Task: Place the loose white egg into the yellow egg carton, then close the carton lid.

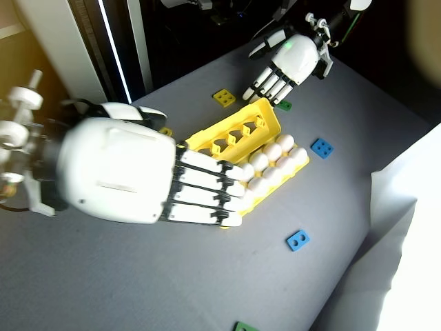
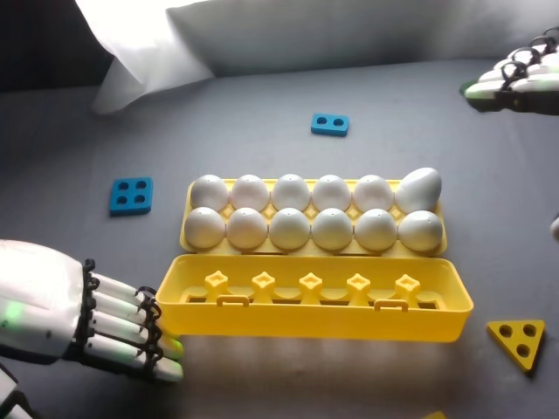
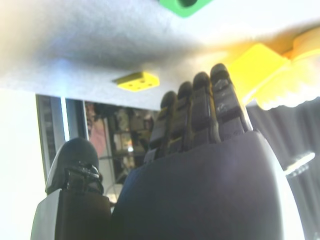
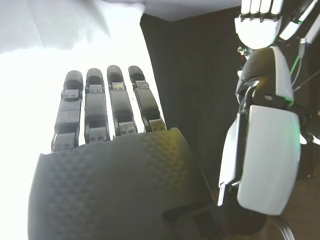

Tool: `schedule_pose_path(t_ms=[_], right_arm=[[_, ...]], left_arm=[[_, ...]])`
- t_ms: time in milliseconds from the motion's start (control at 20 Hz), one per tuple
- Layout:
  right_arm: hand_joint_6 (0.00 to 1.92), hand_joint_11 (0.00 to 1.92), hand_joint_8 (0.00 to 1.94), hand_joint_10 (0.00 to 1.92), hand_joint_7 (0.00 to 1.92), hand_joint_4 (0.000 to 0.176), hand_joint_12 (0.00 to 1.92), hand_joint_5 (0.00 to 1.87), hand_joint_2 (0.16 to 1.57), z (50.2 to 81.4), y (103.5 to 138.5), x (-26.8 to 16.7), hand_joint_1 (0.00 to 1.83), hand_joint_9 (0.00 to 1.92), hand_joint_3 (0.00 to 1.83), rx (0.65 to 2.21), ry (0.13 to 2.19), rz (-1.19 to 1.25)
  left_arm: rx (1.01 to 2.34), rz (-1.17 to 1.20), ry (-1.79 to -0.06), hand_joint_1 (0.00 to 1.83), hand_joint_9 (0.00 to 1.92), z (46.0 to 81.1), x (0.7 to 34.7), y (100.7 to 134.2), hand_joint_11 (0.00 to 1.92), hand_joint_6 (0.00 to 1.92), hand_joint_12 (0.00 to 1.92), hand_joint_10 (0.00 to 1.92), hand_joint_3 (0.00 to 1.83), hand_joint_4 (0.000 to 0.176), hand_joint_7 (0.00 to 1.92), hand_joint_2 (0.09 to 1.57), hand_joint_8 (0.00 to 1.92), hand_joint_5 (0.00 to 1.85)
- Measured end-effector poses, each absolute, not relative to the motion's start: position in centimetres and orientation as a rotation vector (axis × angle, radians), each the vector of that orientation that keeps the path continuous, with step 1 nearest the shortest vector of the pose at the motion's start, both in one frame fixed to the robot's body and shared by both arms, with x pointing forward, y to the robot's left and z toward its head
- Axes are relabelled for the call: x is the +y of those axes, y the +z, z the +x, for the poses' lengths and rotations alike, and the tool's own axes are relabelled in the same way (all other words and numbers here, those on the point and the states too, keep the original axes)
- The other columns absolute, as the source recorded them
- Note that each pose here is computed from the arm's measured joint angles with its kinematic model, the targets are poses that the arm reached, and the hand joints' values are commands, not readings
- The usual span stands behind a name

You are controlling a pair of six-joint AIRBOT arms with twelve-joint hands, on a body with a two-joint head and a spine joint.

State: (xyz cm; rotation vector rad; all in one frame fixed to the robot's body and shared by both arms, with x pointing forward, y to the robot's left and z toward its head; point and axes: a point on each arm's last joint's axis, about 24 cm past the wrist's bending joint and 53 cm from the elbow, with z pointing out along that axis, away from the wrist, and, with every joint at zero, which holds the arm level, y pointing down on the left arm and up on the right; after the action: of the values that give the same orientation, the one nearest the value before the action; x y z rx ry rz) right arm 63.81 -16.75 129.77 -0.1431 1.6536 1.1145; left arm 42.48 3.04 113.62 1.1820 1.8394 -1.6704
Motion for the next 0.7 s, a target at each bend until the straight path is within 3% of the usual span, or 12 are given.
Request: schedule_pose_path(t_ms=[250,300,450,550,700], right_arm=[[0.0,0.04,0.0,0.0,0.07,0.0,0.06,0.08,0.91,63.8,130.3,-17.3,0.38,0.05,0.0,1.647,1.148,-0.102],[0.0,0.01,0.0,0.0,0.07,0.0,0.14,0.08,0.91,63.7,130.8,-17.2,0.39,0.05,0.0,1.633,1.156,-0.111],[0.0,0.0,0.0,0.0,0.05,0.0,0.15,0.07,0.92,62.9,131.7,-16.0,0.37,0.04,0.01,1.61,1.198,-0.126],[0.01,0.01,0.01,0.01,0.04,0.0,0.05,0.05,0.94,62.3,131.8,-15.2,0.35,0.02,0.0,1.608,1.216,-0.146],[0.0,0.0,0.0,0.0,0.05,0.0,0.1,0.07,0.95,61.6,131.8,-14.3,0.37,0.03,0.0,1.609,1.232,-0.165]], left_arm=[[1.836,1.191,-1.675,0.0,0.0,42.0,2.4,113.5,0.0,0.0,0.0,0.0,0.0,0.0,0.0,1.18,0.0,0.0],[1.823,1.204,-1.668,0.0,0.0,42.0,2.3,113.7,0.0,0.0,0.0,0.0,0.0,0.0,0.0,1.18,0.0,0.0],[1.787,1.201,-1.668,0.0,0.0,42.7,2.0,115.1,0.0,0.0,0.0,0.0,0.0,0.0,0.0,1.18,0.0,0.0],[1.759,1.19,-1.671,0.0,0.0,43.4,1.8,116.1,0.0,0.0,0.0,0.0,0.0,0.0,0.0,1.17,0.0,0.0],[1.713,1.177,-1.685,0.0,0.0,44.0,1.5,117.9,0.0,0.0,0.0,0.0,0.0,0.0,0.0,1.18,0.0,0.0]])
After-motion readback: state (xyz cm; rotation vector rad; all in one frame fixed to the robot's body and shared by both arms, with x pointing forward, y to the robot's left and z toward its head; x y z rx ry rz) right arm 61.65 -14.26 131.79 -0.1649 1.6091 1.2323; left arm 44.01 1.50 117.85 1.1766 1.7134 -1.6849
